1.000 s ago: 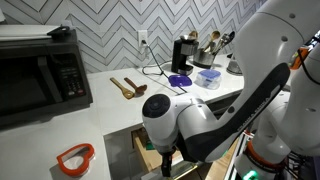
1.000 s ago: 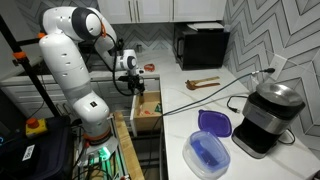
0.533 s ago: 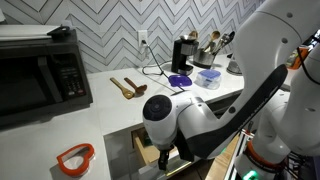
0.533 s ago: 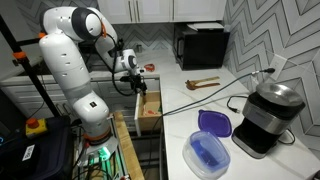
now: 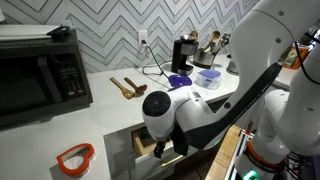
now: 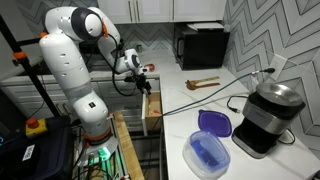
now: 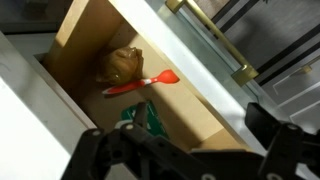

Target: Put the red spoon in the drawer and then close the drawer

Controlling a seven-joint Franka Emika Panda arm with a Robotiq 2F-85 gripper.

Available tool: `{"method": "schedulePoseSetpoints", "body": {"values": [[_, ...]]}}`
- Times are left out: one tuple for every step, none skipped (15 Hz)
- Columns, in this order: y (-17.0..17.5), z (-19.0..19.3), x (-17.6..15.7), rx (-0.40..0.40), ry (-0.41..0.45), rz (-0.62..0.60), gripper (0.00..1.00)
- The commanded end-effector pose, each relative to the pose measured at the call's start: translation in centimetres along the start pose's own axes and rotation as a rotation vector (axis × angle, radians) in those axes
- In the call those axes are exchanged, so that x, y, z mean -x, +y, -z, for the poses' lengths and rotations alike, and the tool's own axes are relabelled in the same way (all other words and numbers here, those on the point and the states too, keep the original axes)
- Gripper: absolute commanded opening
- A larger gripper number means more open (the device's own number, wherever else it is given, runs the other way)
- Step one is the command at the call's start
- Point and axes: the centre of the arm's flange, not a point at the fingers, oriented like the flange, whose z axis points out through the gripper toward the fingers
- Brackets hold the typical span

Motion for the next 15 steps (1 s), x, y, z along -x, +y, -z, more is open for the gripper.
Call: {"method": "schedulePoseSetpoints", "body": {"values": [[0.2, -1.2, -1.0, 0.033, 0.024, -0.047, 1.00], [0.4, -1.3, -1.1, 0.039, 0.033, -0.057, 1.00], [0.6, -1.4, -1.2, 0.045, 0.043, -0.071, 1.00], [0.7, -1.4, -1.3, 0.052, 0.050, -0.080, 1.00], [0.8, -1.3, -1.5, 0.061, 0.059, -0.096, 1.00], [0.9, -1.3, -1.6, 0.067, 0.068, -0.112, 1.00], [1.0, -1.3, -1.8, 0.074, 0.077, -0.136, 1.00], [1.1, -1.3, -1.9, 0.081, 0.085, -0.158, 1.00], [1.3, -1.3, -2.1, 0.087, 0.095, -0.179, 1.00], [1.4, -1.4, -2.3, 0.092, 0.100, -0.194, 1.00], [1.4, -1.5, -2.5, 0.088, 0.098, -0.202, 1.00], [1.4, -1.3, -2.6, 0.086, 0.096, -0.201, 1.00], [1.3, -0.7, -2.4, 0.073, 0.081, -0.190, 1.00], [1.4, -0.2, -2.3, 0.068, 0.079, -0.190, 1.00], [1.5, 0.7, -2.1, 0.066, 0.071, -0.189, 1.00]]}}
